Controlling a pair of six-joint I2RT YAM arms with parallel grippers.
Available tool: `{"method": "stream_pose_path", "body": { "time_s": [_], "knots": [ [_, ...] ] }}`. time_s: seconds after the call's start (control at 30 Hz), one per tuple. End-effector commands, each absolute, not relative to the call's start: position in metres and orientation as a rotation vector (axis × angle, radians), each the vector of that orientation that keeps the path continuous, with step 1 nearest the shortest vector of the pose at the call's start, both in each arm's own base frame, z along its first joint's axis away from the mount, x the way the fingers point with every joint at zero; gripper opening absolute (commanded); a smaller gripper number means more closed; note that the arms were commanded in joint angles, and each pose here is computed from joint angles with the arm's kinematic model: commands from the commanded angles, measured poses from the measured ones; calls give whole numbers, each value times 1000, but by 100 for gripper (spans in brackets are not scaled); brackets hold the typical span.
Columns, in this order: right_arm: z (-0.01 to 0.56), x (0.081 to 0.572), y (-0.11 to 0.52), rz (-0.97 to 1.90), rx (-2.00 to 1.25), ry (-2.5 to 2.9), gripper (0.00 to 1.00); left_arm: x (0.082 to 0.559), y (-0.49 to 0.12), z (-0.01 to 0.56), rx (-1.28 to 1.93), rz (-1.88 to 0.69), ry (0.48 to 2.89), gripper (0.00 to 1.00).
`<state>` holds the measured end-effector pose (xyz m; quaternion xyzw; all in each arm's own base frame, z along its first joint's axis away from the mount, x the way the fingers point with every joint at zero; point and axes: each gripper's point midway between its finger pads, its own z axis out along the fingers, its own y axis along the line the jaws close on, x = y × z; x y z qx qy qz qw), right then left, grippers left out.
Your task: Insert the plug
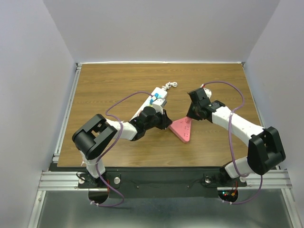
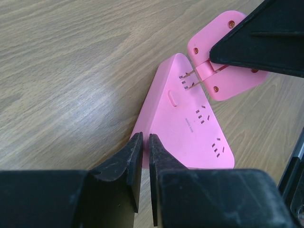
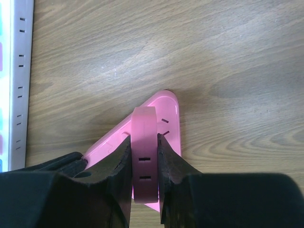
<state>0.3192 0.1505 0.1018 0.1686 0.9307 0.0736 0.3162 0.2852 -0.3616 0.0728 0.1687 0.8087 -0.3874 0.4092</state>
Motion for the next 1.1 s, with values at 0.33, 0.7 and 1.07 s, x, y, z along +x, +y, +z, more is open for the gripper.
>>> {"method": "stream_pose_path", "body": {
  "time_s": [0.33,0.7,1.07],
  "knots": [
    [100,314,142,148,452,2440,0,273,-358,55,461,-977,2087,19],
    [92,315,140,108,443,2455,0,272,-359,54,467,-980,2090,19],
    [103,325,137,83,446,2409,1,272,-360,51,472,-983,2098,16]
  ]
}}
